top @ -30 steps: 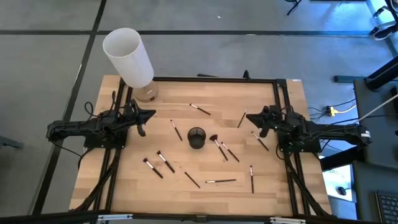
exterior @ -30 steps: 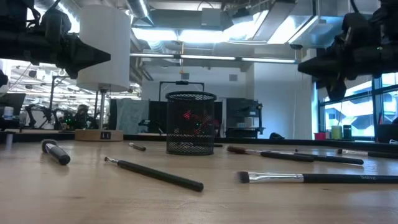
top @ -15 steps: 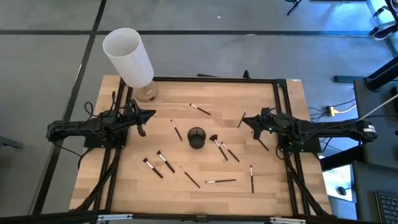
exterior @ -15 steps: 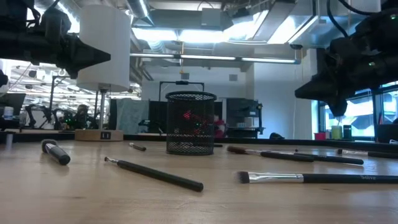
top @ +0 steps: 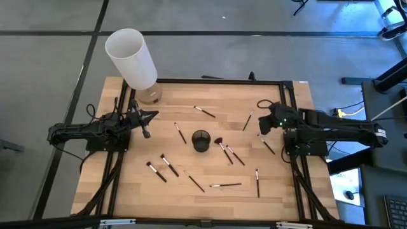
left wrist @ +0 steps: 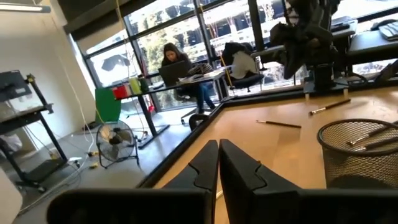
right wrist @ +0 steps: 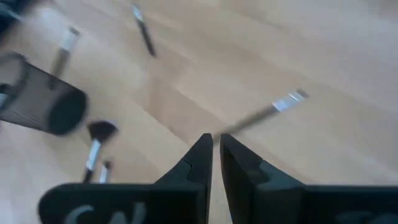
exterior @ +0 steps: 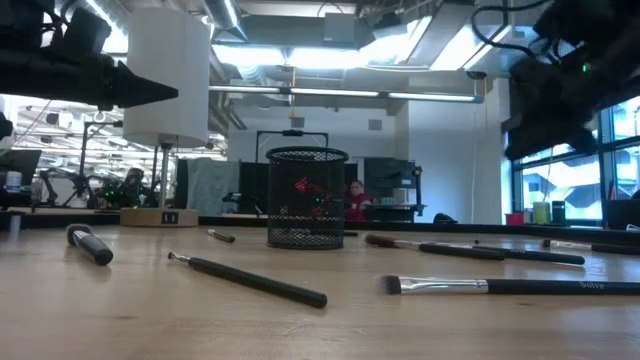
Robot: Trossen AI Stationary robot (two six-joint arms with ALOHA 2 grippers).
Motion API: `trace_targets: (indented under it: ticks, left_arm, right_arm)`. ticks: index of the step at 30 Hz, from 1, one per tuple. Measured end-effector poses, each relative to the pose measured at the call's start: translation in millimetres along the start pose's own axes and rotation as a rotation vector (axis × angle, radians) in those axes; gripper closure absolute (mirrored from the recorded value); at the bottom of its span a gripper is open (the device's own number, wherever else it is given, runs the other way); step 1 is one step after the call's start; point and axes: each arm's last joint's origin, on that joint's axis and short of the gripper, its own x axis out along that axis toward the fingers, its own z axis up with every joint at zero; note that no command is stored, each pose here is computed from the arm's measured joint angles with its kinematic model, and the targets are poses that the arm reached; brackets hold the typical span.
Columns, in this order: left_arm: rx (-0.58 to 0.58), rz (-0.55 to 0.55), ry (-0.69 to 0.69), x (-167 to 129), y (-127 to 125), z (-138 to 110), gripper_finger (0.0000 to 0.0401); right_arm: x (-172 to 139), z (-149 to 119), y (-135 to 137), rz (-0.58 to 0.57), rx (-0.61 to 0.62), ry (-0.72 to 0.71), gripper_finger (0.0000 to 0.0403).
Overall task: Sort items
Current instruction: Put the silver eyeshadow brush into the pen holder
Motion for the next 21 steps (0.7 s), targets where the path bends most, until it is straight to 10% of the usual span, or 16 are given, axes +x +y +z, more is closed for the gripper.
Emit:
trace_targets:
  ticks: [14, 21]
  left_arm:
    - [-0.336, -0.066, -0.023, -0.1, -1.4, 2.1, 0.0390]
    - [-0.378, -0.113, -0.023, -0.2, -2.8, 2.1, 0.0388]
  right_arm:
    - [46.4, -2.0, 18.7, -0.223, -0.125, 0.450, 0.0362]
    - [60.0, -0.9, 24.8, -0.183, -0.152, 0.446, 0.0267]
